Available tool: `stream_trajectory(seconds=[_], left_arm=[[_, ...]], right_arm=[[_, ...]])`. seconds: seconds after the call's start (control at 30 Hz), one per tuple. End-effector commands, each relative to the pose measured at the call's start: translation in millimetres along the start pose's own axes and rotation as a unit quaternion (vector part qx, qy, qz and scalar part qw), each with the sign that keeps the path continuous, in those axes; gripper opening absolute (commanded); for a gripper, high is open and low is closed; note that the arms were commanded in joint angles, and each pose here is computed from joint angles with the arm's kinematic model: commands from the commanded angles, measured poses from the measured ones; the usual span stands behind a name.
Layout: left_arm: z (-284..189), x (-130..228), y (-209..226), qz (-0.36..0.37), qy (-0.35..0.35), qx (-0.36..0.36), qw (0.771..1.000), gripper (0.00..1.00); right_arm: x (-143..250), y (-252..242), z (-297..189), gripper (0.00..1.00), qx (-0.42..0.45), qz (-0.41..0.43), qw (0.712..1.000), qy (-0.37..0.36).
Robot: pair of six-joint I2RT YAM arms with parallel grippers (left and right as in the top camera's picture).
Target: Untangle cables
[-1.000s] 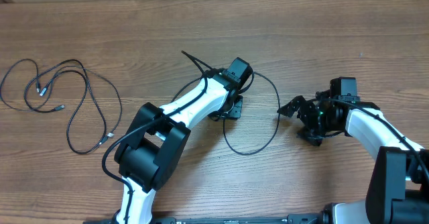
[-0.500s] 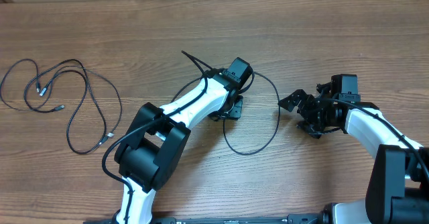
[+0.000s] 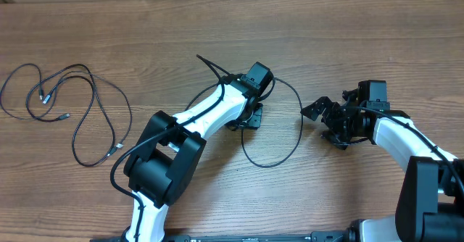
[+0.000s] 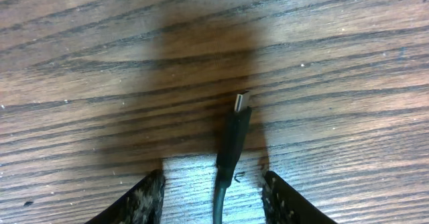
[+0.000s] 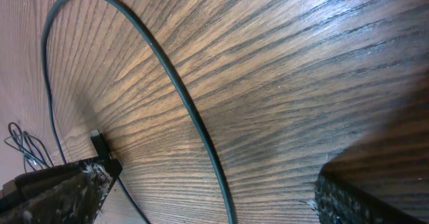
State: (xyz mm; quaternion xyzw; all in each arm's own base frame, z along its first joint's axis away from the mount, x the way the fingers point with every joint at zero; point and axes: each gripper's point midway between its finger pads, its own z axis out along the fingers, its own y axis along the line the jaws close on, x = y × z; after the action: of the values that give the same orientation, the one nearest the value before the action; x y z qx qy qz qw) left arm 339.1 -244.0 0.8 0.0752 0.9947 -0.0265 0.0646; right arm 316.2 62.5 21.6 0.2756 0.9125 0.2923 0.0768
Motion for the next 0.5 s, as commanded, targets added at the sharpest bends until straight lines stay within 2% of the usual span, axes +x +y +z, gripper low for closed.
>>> stream_trajectory(seconds=[0.0, 0.1, 0.4, 0.47], left_arm=[[11.0, 10.8, 9.3, -0.012, 0.017, -0.015, 1.0, 0.49], [11.0, 10.6, 9.3, -0.012, 0.017, -0.015, 1.0, 0.41], [11.0, 10.5, 9.4, -0.012, 0.017, -0.015, 1.0, 0.43], [11.0, 10.2, 9.1, -0.012, 0.016, -0.015, 1.0, 0.3]], right_arm=[[10.6, -35.2, 14.2, 1.0, 0.061, 0.011, 0.998, 0.01], [10.5, -35.2, 14.2, 1.0, 0.061, 0.011, 0.998, 0.01], [10.6, -35.2, 14.2, 1.0, 0.061, 0.011, 0.998, 0.01], [10.6, -35.2, 14.2, 1.0, 0.061, 0.011, 0.998, 0.01]])
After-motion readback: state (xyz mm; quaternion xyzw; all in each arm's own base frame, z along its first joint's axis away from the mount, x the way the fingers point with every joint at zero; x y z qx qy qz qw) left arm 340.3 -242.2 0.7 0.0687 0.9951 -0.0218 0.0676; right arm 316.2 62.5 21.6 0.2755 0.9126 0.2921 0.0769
